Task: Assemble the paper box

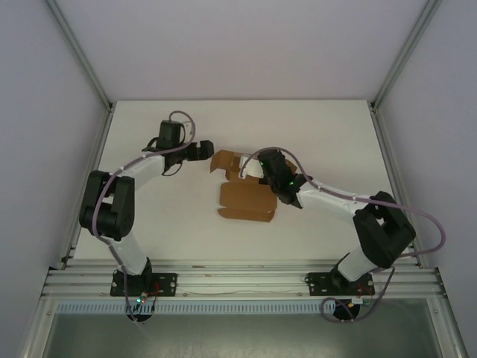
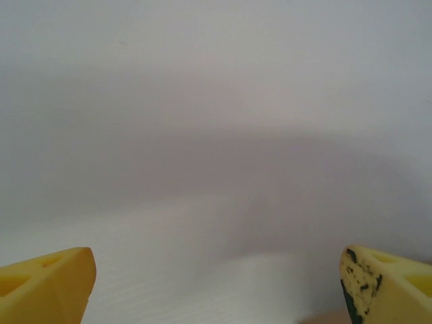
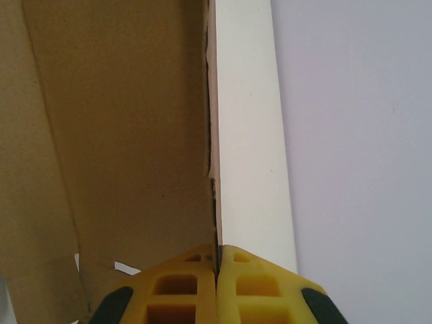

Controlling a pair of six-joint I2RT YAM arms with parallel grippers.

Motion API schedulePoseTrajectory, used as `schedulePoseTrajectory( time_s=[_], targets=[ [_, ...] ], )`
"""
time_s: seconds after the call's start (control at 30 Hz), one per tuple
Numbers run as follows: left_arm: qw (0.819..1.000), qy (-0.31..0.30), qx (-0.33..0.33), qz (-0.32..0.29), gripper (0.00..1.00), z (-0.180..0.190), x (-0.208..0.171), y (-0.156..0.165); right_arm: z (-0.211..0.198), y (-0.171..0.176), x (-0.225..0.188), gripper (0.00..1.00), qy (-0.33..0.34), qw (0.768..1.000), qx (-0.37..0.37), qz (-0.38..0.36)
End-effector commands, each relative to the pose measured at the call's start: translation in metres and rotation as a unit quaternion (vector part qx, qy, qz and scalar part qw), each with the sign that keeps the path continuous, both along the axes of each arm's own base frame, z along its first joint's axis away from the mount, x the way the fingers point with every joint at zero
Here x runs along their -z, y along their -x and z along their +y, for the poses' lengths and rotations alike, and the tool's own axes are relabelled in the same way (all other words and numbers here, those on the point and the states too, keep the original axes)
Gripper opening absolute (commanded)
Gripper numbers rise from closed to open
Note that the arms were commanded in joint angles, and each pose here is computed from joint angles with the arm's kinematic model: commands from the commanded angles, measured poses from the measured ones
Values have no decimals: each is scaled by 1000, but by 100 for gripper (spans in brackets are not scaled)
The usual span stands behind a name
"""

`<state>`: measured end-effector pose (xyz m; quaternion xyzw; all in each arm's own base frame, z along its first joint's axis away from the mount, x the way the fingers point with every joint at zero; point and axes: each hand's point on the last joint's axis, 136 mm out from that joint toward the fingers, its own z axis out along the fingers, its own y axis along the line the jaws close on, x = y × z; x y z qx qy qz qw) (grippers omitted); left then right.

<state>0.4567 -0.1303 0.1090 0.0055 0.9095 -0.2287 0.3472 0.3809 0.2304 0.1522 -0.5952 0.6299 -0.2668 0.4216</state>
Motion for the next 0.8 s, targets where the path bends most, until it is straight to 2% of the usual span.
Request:
schedulePoseTrajectory(
  time_s=[0.0, 0.13, 0.23, 0.43, 0.77],
  targets=[
    [996, 6, 80, -47, 86, -39, -15, 1, -3, -12, -2, 0, 40, 998, 19, -35],
    [995, 6, 87, -40, 76, -46, 1, 9, -2, -14, 3, 0, 40, 998, 31, -29],
    [995, 11, 87, -43, 73, -48, 9, 16, -5, -17, 4, 0, 40, 998, 48, -32],
    [991, 23, 111, -69, 73, -64, 17, 28, -3, -11, 17, 0, 38, 998, 48, -30],
    [983, 92, 134, -80, 73, -82, 15, 32, -1, -6, 19, 0, 19, 998, 55, -35]
  ],
)
